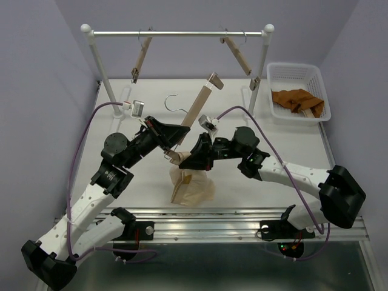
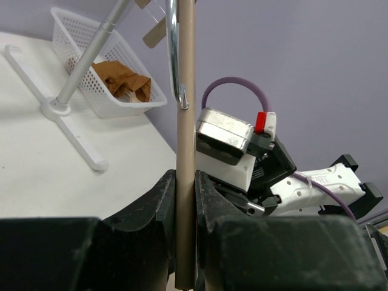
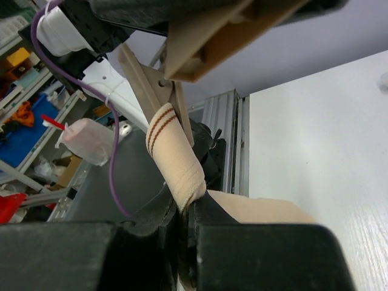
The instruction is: Remove the underwear clipped to the hanger
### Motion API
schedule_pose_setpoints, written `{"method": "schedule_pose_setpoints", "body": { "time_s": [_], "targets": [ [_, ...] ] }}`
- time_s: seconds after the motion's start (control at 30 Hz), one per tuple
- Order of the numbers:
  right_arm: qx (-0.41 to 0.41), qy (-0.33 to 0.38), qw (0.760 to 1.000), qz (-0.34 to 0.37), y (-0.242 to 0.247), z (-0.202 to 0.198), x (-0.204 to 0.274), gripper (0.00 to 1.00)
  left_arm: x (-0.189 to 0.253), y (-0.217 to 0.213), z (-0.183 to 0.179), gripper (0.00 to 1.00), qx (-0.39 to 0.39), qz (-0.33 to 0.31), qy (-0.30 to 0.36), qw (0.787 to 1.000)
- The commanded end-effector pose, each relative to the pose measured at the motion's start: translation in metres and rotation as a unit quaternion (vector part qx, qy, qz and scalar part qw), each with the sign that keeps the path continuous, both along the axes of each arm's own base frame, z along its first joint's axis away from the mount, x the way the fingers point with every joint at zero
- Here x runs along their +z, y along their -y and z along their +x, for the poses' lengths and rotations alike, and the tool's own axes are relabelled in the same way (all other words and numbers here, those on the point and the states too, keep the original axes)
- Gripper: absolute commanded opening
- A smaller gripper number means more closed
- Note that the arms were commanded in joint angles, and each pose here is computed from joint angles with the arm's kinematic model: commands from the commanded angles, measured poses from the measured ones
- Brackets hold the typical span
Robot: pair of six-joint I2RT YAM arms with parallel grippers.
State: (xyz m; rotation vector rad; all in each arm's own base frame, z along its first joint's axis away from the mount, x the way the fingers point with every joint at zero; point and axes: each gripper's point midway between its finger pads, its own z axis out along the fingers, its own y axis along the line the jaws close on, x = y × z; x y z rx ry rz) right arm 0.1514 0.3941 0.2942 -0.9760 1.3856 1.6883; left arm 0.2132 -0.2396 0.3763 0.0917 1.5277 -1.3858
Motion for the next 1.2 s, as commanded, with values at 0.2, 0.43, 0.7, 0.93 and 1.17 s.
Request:
{"method": "schedule_pose_setpoints", "body": {
  "time_s": [0.2, 0.43, 0.7, 0.93, 1.17],
  "targets": [
    [-0.083, -0.024, 0.996, 0.012, 0.019, 0.006, 0.049, 0.01, 0.002, -0.011, 0.0, 0.0, 0.026, -0.031, 0.004, 0.999],
    [-0.083, -0.036, 0.996, 0.009, 0.021, 0.007, 0.057, 0.01, -0.015, -0.009, 0.006, 0.26, 0.03, -0.049, -0.036, 0.998],
    [-0.085, -0.019, 0.996, 0.032, 0.028, 0.003, 0.082, 0.01, -0.021, -0.015, 0.004, 0.59, 0.04, -0.06, -0.049, 0.996],
    [-0.122, -0.012, 0.991, 0.052, 0.03, 0.02, 0.103, 0.01, -0.029, -0.022, 0.003, 0.72, 0.053, -0.058, -0.064, 0.995],
    [-0.172, -0.016, 0.984, 0.05, 0.032, 0.048, 0.116, 0.01, -0.036, -0.028, -0.002, 0.87, 0.062, -0.06, -0.073, 0.994]
  ]
}}
